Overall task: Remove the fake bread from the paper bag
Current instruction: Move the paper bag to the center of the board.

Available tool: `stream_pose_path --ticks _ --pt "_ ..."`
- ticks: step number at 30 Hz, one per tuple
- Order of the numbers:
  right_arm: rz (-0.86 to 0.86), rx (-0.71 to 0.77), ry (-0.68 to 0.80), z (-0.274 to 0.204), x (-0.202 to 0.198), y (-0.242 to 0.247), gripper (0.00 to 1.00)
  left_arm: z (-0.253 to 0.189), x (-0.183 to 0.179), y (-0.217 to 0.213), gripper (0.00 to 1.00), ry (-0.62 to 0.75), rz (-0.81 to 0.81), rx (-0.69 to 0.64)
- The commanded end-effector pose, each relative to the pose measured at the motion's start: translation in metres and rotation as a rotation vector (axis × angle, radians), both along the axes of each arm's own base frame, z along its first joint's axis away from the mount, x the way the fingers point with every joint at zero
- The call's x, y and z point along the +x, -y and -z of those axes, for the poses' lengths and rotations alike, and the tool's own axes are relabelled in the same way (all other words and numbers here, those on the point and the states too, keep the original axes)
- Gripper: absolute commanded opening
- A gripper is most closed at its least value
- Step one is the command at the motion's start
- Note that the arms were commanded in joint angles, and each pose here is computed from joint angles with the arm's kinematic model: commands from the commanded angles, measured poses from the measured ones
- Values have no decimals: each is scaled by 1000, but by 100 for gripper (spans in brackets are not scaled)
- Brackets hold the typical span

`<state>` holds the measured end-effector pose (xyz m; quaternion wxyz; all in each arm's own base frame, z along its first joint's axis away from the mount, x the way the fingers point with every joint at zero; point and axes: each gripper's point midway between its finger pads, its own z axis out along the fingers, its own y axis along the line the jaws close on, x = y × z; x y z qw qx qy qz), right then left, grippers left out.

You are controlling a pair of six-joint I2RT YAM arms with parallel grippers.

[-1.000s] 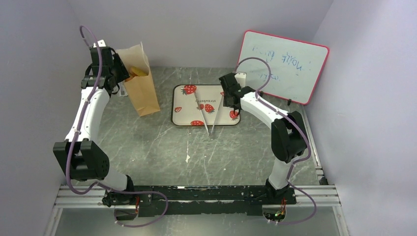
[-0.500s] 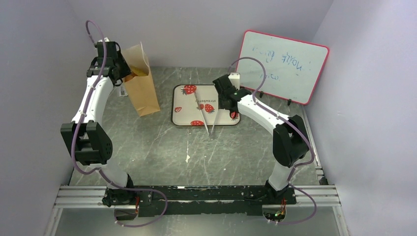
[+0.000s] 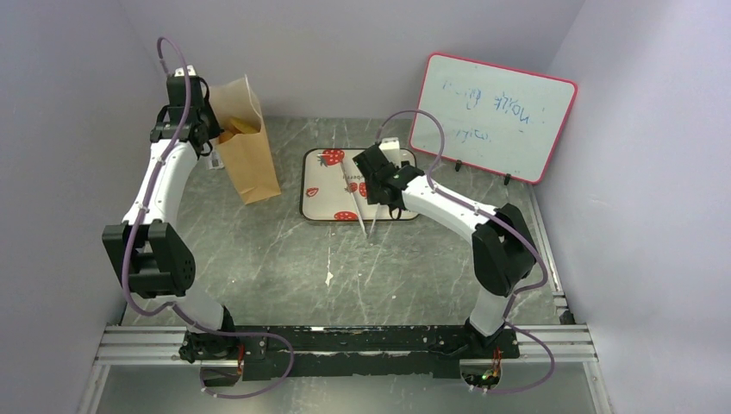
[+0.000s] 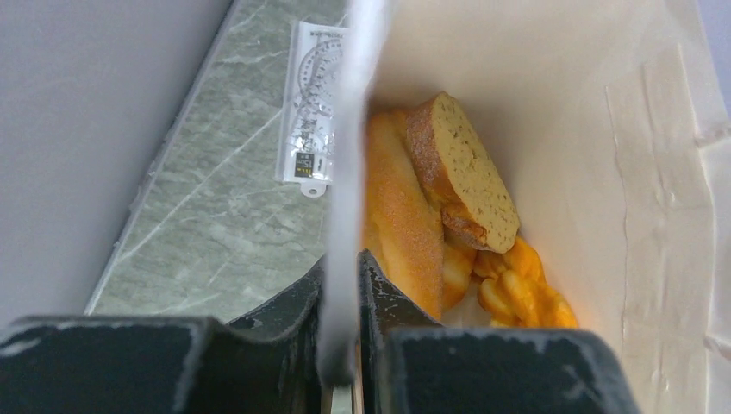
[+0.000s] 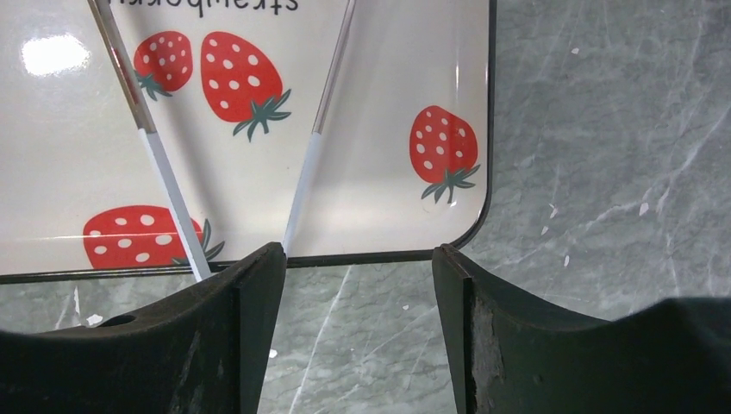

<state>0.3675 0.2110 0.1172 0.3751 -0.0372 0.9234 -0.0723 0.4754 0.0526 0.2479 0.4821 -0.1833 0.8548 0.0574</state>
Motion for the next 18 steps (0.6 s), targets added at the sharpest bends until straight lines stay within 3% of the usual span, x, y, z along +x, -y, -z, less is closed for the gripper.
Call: stream_pose_path --ticks 1,8,18 --pt "12 -16 -9 9 2 3 64 -34 -5 1 7 89 45 93" --pt "2 -29 -47 28 -2 3 66 -36 -4 31 7 54 194 253" --pt "-18 -37 -41 28 2 0 67 -24 -6 27 9 -24 120 219"
